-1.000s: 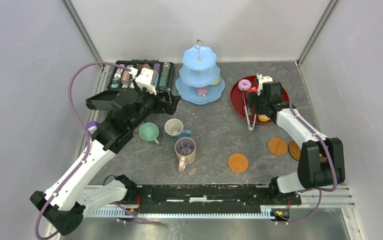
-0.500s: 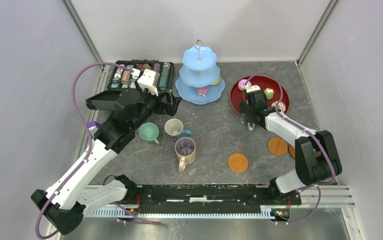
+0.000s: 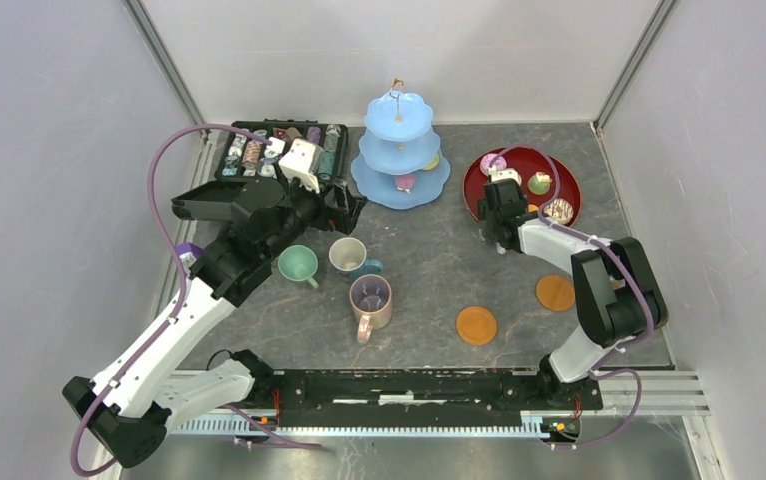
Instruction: Serve the afternoon tea
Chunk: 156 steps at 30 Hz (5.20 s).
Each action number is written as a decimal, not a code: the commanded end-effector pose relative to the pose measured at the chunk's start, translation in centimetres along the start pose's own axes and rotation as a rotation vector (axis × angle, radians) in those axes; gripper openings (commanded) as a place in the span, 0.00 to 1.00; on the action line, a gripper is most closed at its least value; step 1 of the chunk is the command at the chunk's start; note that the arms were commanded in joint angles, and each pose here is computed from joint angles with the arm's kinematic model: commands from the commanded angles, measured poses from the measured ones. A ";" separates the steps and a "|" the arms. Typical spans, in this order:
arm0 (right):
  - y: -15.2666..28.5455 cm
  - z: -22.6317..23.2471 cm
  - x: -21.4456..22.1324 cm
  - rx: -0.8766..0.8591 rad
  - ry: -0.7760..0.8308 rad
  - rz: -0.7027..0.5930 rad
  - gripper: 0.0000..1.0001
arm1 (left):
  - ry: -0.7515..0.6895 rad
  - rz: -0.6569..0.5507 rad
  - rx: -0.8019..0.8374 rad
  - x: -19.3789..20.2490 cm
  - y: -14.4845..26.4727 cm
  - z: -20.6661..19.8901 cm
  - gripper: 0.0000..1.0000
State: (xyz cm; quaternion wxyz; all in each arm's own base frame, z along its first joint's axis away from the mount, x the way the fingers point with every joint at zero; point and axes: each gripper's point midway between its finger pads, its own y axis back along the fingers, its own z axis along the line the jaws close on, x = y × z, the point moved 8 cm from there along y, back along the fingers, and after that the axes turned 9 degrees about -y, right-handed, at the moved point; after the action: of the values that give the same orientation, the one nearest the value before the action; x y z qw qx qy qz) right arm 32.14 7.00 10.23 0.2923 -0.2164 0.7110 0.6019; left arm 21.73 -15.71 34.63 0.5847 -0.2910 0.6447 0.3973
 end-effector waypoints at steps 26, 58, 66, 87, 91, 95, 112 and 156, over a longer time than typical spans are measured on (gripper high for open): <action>5.5 -2.2 3.0 -0.122 -0.028 -0.056 0.40 | -0.007 -0.027 0.058 -0.5 -0.5 -0.9 1.00; 9.2 -4.1 -1.4 -0.101 -0.031 -0.198 0.56 | -0.021 -0.021 0.044 -0.3 -0.5 -0.7 1.00; 8.5 -3.7 -1.6 -0.123 0.043 -0.156 0.55 | -0.019 -0.021 0.043 -0.3 -0.5 -0.7 1.00; 2.3 -1.4 -0.5 -0.064 -0.095 -0.108 0.75 | -0.020 -0.013 0.049 -0.1 -0.7 -0.8 1.00; 1.9 -1.5 0.2 -0.052 -0.089 -0.084 0.76 | -0.020 -0.011 0.047 -0.1 -0.8 -0.8 1.00; 1.7 -1.6 0.6 -0.048 -0.087 -0.080 0.74 | -0.019 -0.010 0.051 -0.1 -0.8 -0.9 1.00; 0.5 -1.3 0.5 -0.030 -0.068 -0.063 0.52 | -0.019 -0.002 0.049 0.1 -1.0 -0.8 1.00; 7.6 19.2 -5.0 -0.729 0.265 -0.283 0.22 | -0.028 -0.003 0.034 0.1 -0.9 -0.7 1.00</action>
State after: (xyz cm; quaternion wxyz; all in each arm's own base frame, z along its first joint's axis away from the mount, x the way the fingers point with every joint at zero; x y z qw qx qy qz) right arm 30.17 24.78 15.23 0.1258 -0.4368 0.4673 0.7583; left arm 22.06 -16.77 33.64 0.5840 -0.2656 0.6565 0.3968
